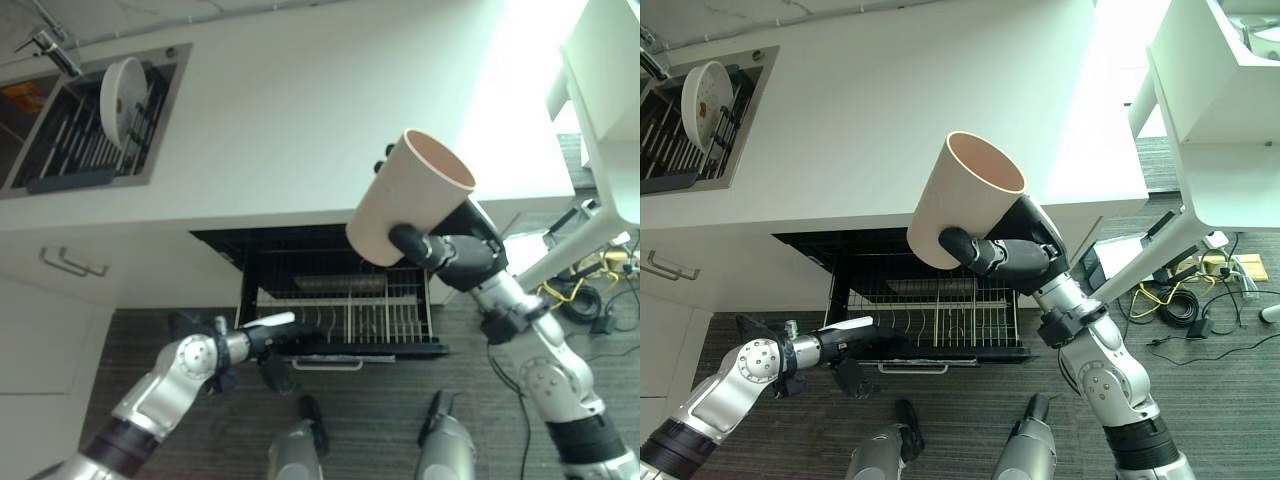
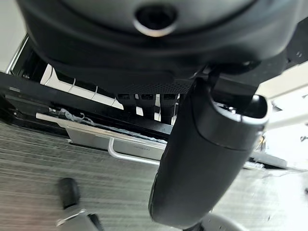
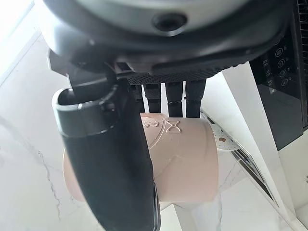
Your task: Place the dishes in the dishwasher.
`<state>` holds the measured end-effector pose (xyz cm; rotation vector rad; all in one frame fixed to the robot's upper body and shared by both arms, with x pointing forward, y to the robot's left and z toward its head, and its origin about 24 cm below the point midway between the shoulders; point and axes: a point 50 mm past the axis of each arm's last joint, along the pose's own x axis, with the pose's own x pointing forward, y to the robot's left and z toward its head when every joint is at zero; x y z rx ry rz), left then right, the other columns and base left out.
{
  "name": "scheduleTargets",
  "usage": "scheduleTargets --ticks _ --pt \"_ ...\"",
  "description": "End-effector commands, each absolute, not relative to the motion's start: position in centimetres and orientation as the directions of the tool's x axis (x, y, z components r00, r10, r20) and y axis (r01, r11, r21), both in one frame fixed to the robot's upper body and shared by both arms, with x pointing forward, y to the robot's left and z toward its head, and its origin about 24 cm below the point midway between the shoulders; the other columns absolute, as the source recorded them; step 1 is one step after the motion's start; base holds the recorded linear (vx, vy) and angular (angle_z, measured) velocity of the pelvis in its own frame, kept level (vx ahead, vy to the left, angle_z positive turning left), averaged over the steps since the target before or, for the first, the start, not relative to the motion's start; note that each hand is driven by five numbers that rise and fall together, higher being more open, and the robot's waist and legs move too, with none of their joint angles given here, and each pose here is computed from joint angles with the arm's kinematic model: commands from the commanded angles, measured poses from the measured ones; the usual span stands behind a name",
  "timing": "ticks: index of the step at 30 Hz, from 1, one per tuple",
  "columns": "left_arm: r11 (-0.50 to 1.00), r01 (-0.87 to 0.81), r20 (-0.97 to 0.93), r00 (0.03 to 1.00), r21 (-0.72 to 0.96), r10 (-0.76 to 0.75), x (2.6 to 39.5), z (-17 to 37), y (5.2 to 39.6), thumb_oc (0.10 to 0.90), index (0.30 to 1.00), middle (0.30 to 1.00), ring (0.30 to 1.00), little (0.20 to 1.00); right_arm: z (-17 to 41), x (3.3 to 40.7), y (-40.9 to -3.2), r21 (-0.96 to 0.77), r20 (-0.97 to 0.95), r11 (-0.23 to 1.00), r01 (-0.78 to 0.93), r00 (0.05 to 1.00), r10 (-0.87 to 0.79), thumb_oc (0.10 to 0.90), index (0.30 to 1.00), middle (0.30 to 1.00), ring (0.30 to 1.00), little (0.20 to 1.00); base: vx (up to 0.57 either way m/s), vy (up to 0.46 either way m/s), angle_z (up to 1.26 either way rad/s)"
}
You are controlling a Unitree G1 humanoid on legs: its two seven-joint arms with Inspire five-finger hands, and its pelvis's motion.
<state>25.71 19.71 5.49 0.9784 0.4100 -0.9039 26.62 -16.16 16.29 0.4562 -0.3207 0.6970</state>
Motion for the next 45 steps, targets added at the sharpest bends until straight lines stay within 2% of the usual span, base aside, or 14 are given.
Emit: scheduleTargets --ticks 1,10,11,12,13,19,22,23,24,26,30,34,38,45 --pt "0.129 0.957 -0.835 0.29 0.26 -0.468 22.4 1.6 19.3 0.8 0.9 0.9 0.9 0.9 21.8 24.3 -14.4 0.139 0.673 0.538 -0.832 0.478 0.565 0.4 0.3 0.3 0.3 0.3 0.0 0.0 0.0" --pt "0.02 0.994 -0.932 -0.097 -0.11 -0.348 18.1 -3.9 18.7 0.8 0.9 0.9 0.9 0.9 22.3 24.2 -13.9 0.138 0.66 0.525 -0.84 0.473 0.583 0.4 0.3 0.3 0.3 0.3 0.01 0.018 -0.01" --pt "0.007 0.987 -0.927 -0.148 -0.16 -0.344 17.8 -4.0 18.6 0.8 0.9 0.9 0.9 0.9 22.4 24.3 -13.9 0.139 0.66 0.524 -0.84 0.474 0.584 0.4 0.3 0.3 0.3 0.3 0.0 0.0 0.0" --pt "-0.014 0.958 -0.901 -0.276 -0.288 -0.334 16.7 -4.6 18.6 0.8 0.9 0.9 0.9 0.9 22.4 24.3 -13.8 0.14 0.656 0.523 -0.841 0.475 0.587 0.4 0.3 0.3 0.3 0.3 0.0 0.0 0.0" --pt "-0.023 0.946 -0.892 -0.313 -0.323 -0.326 16.2 -4.9 18.6 0.8 0.9 0.9 0.9 0.9 22.3 24.4 -13.8 0.141 0.654 0.522 -0.841 0.475 0.588 0.4 0.3 0.3 0.3 0.3 0.0 0.0 0.0" --pt "0.023 0.931 -0.872 -0.334 -0.365 -0.358 15.1 -6.2 18.7 0.8 0.9 0.9 0.9 0.9 21.8 24.6 -14.2 0.165 0.631 0.543 -0.824 0.511 0.583 0.4 0.3 0.3 0.3 0.3 0.0 0.0 0.0" --pt "0.092 0.955 -0.89 -0.224 -0.282 -0.397 15.4 -6.3 18.8 0.8 0.9 0.9 0.9 0.9 21.1 24.7 -14.5 0.17 0.611 0.564 -0.808 0.536 0.583 0.4 0.3 0.3 0.3 0.3 0.01 0.003 0.0" --pt "0.332 0.943 -0.84 0.148 -0.039 -0.522 18.2 -4.7 18.8 0.8 0.9 0.9 0.9 0.9 19.4 24.6 -15.3 0.178 0.548 0.612 -0.771 0.594 0.589 0.4 0.3 0.3 0.3 0.3 0.03 0.015 0.03" --pt "0.361 0.933 -0.82 0.196 -0.014 -0.539 18.6 -4.2 18.8 0.8 0.9 0.9 0.9 0.9 19.3 24.6 -15.5 0.178 0.542 0.617 -0.767 0.6 0.589 0.4 0.3 0.3 0.3 0.3 0.04 0.029 0.03" --pt "0.601 0.786 -0.566 0.563 0.142 -0.602 21.9 0.7 20.2 0.8 0.9 0.9 0.9 0.9 17.6 24.3 -16.7 0.187 0.471 0.638 -0.747 0.639 0.609 0.4 0.3 0.3 0.3 0.3 0.0 0.0 0.0" --pt "0.802 0.552 -0.189 0.833 0.229 -0.52 24.0 7.0 23.3 0.8 0.9 0.9 0.9 0.9 14.5 23.8 -17.7 0.197 0.322 0.637 -0.745 0.663 0.676 0.4 0.3 0.3 0.3 0.3 0.01 -0.07 0.13" --pt "0.883 0.421 0.015 0.901 0.208 -0.433 24.2 9.1 23.9 0.8 0.9 0.9 0.9 0.9 12.8 23.8 -18.0 0.199 0.236 0.669 -0.716 0.698 0.676 0.4 0.3 0.3 0.3 0.3 -0.01 -0.082 0.15" --pt "0.951 0.266 0.234 0.926 0.157 -0.298 24.3 11.6 24.3 0.8 0.9 0.9 0.9 0.9 10.5 24.5 -19.8 0.163 0.082 0.81 -0.564 0.825 0.558 0.4 0.3 0.3 0.3 0.3 -0.03 -0.082 0.06" --pt "0.956 0.229 0.309 0.909 0.186 -0.278 24.9 13.1 23.2 0.8 0.9 0.9 0.9 0.9 8.7 26.2 -21.6 0.087 -0.042 0.925 -0.37 0.926 0.375 0.4 0.3 0.3 0.3 0.3 0.01 -0.051 0.03"
